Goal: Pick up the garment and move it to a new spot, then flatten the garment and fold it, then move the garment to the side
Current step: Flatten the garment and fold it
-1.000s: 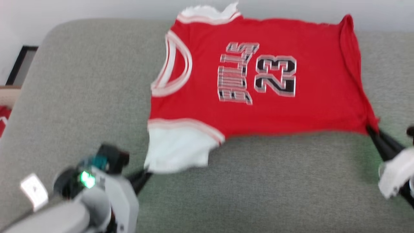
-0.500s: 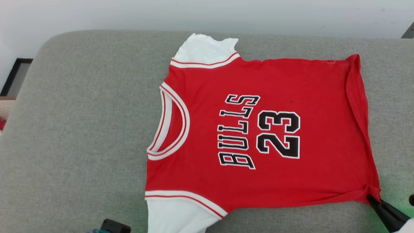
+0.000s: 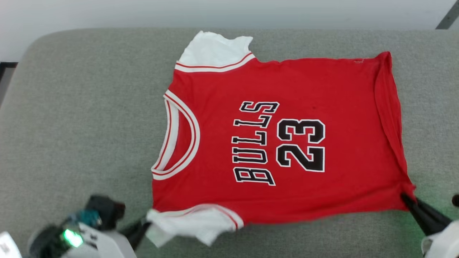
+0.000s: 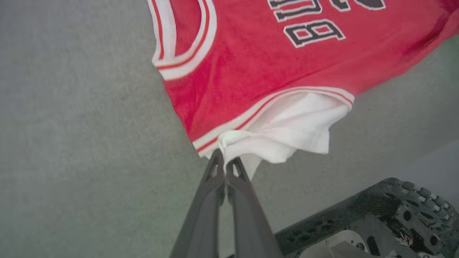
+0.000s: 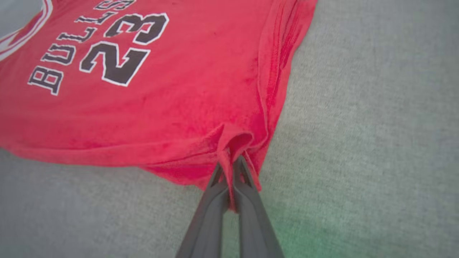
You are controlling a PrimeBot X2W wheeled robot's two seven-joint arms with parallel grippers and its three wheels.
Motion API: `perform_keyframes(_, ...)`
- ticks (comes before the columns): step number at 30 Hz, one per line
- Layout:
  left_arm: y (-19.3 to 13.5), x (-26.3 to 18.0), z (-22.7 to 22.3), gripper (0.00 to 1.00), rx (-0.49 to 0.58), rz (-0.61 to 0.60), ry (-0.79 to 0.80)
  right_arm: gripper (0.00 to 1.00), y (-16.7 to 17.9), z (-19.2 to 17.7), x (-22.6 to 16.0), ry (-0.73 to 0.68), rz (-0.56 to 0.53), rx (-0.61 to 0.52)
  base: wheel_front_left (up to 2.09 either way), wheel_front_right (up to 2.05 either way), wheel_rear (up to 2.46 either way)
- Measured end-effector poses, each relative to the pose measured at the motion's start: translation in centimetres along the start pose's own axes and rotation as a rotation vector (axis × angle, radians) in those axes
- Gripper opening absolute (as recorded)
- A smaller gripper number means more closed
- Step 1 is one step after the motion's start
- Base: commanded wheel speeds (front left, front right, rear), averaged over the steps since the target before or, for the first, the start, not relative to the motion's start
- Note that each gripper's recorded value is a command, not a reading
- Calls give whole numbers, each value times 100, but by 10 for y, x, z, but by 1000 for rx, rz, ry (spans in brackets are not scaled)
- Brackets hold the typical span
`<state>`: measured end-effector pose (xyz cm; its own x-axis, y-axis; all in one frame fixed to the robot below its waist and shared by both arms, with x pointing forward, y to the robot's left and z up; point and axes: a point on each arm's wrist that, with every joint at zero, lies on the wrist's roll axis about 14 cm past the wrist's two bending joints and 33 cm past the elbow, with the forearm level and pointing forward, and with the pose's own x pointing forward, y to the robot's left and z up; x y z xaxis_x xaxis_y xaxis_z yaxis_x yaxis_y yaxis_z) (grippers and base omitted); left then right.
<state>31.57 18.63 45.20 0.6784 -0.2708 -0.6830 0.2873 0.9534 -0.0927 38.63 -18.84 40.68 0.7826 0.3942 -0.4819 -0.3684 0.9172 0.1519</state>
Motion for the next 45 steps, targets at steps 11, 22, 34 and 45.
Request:
perform_keyframes(11,29,33,101,0,254,-6,-170,0,-6,53,32,-51,-8,-80,0,0,0)
perform_keyframes(22,50,102,102,0,238,-44,-40,0,-24,43,70,75,-40,-75,0,0,0)
perform_keyframes(34,62,136,64,29,112,-48,160,0,-29,31,87,211,-42,-49,0,0,0)
perform_keyframes(45,74,135,77,100,51,-1,108,85,-28,34,88,255,-41,-39,0,0,0)
